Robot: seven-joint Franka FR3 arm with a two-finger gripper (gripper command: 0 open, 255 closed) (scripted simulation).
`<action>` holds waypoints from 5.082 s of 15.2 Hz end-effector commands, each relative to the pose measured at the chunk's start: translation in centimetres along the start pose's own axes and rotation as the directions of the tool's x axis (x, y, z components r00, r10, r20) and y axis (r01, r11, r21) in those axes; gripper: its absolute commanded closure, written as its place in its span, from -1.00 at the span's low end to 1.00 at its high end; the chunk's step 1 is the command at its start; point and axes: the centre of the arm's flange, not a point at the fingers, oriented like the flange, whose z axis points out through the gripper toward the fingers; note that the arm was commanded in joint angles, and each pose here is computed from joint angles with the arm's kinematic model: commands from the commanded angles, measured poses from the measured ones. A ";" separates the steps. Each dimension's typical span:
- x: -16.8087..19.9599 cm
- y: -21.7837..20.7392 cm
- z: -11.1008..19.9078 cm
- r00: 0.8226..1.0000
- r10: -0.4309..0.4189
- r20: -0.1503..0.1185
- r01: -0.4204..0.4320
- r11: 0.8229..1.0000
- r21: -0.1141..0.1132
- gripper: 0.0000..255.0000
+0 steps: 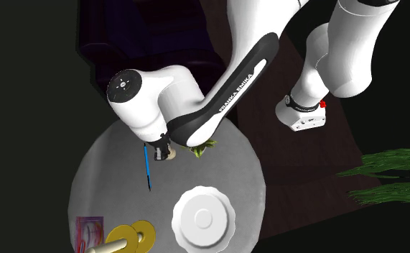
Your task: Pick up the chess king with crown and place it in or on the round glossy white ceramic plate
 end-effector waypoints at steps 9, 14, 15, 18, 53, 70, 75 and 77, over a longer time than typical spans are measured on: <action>-0.3 0.1 -5.2 1.000 0.000 0.000 0.000 1.000 0.000 1.00; -0.4 0.1 -7.5 1.000 0.000 0.000 0.000 1.000 0.000 1.00; -1.0 -1.1 -7.7 1.000 0.000 0.000 0.000 1.000 0.000 1.00; -2.9 -4.5 -8.1 1.000 0.000 0.000 0.000 1.000 0.000 1.00; -12.6 -22.7 -0.1 1.000 0.000 0.000 0.000 1.000 0.000 1.00; -12.6 -22.7 -4.0 1.000 0.000 0.000 0.000 1.000 0.000 -1.00; -12.6 -22.7 -5.1 1.000 0.000 0.000 0.000 1.000 0.000 -1.00; -12.6 -22.7 -5.1 1.000 0.000 0.000 0.000 1.000 0.000 -1.00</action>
